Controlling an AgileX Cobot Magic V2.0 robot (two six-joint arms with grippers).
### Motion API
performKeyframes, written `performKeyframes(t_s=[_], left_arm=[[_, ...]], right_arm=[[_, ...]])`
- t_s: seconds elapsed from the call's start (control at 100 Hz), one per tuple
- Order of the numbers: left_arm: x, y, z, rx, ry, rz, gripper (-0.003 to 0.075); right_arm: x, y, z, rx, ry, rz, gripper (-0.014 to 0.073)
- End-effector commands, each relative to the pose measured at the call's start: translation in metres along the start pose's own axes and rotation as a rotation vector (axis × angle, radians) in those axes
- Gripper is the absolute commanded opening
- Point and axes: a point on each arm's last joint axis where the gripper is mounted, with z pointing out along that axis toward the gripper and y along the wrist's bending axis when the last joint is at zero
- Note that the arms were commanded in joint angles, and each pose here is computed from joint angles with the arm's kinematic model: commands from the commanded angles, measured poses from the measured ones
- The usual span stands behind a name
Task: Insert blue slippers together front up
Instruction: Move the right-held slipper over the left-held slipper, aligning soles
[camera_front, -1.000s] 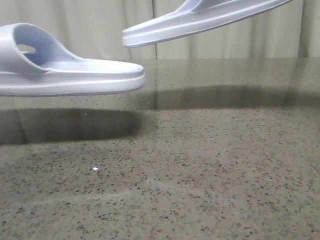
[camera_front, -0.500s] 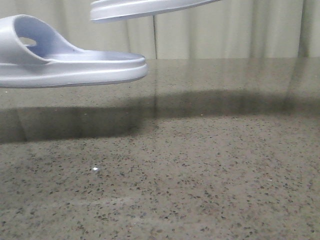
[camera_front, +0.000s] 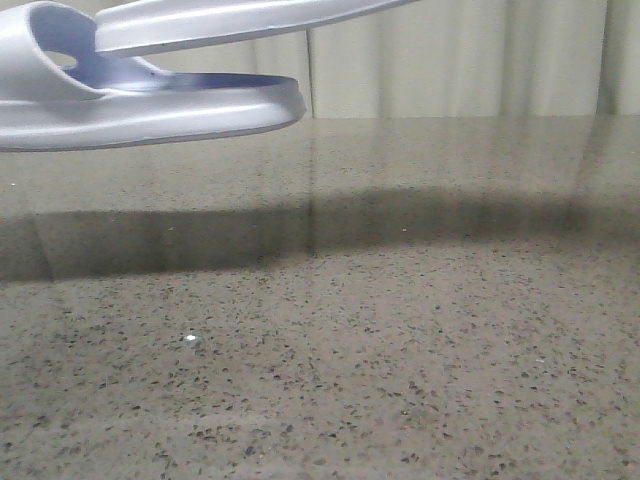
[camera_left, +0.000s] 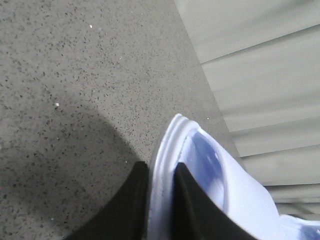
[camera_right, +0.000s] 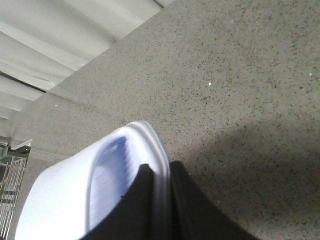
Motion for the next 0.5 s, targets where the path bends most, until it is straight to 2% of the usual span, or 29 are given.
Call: performKeyframes(t_s=[0.0, 0.24, 0.49], left_arm=[[-0.003, -0.012, -0.002, 0.058, -0.009, -0.025, 0.0016], [-0.003, -0.012, -0.002, 0.061, -0.004, -0.021, 0.0016], [-0.003, -0.013, -0.002, 0.071, -0.006, -0.013, 0.0016]], right_arm=[[-0.01, 0.008, -0.005, -0.04, -0.089, 0.009, -0.0107], [-0.003, 0.0, 0.003, -0.022, -0.065, 0.034, -0.0107], [0.009, 0.009, 0.023, -0.047, -0.027, 0.013, -0.0107]])
